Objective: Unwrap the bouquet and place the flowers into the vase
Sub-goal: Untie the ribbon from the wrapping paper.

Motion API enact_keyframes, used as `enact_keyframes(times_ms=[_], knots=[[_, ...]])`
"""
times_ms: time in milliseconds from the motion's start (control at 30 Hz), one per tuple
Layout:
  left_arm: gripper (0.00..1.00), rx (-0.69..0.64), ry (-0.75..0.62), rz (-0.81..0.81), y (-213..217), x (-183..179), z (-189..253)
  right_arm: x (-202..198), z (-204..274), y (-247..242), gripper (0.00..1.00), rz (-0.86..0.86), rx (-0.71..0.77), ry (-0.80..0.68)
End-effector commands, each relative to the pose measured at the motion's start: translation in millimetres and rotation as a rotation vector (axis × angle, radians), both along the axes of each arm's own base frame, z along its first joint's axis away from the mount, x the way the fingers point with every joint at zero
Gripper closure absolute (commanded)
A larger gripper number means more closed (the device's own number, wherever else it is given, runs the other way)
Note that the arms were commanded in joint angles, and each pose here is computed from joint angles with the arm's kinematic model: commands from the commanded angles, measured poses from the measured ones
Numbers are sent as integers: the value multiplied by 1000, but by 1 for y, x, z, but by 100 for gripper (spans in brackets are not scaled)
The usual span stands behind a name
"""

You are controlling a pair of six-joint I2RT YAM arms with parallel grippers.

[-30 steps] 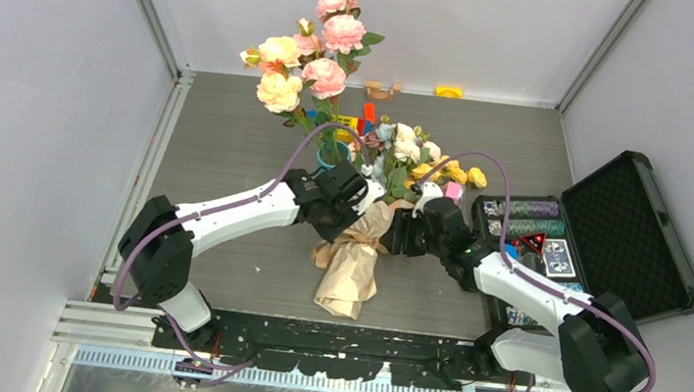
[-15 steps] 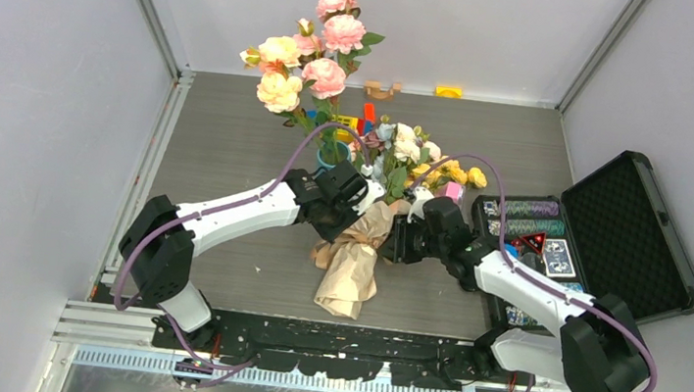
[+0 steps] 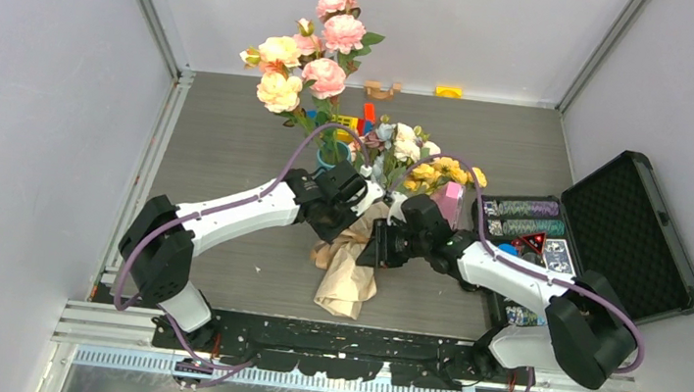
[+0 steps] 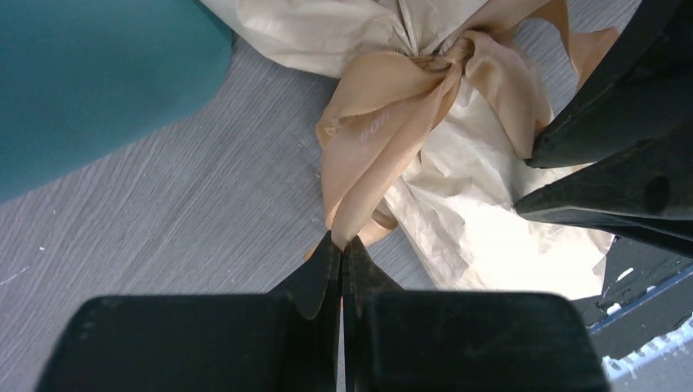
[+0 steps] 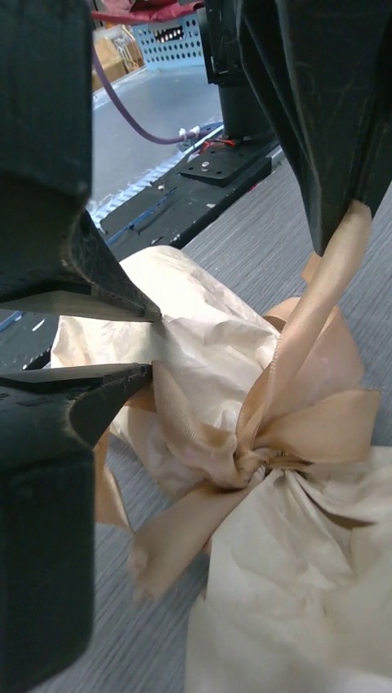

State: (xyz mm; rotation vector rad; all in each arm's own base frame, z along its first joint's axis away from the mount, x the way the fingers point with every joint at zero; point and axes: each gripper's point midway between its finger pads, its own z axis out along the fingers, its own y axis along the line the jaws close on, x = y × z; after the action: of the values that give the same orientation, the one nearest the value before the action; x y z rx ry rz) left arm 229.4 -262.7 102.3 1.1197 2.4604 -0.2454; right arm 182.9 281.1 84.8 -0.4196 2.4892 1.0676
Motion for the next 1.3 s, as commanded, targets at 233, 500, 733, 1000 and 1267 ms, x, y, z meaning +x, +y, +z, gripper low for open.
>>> enact_keyframes(times_ms=[233,500,733,1000,1267], knots=[[100,-39,-31,9,-7,8,17,-4,53,51,61,53,172,-66],[100,-34,-41,13,-5,9,18,3,84,25,49,-46,97,-156],[100,-33,-36,15,-6,9,15,14,102,-15,41,-169,-22,-260],[100,-32,-35,15,-6,9,15,44,72,-47,45,-393,-108,-249],[100,-32,-32,16,-6,9,14,55,50,-52,50,-530,-70,-214]])
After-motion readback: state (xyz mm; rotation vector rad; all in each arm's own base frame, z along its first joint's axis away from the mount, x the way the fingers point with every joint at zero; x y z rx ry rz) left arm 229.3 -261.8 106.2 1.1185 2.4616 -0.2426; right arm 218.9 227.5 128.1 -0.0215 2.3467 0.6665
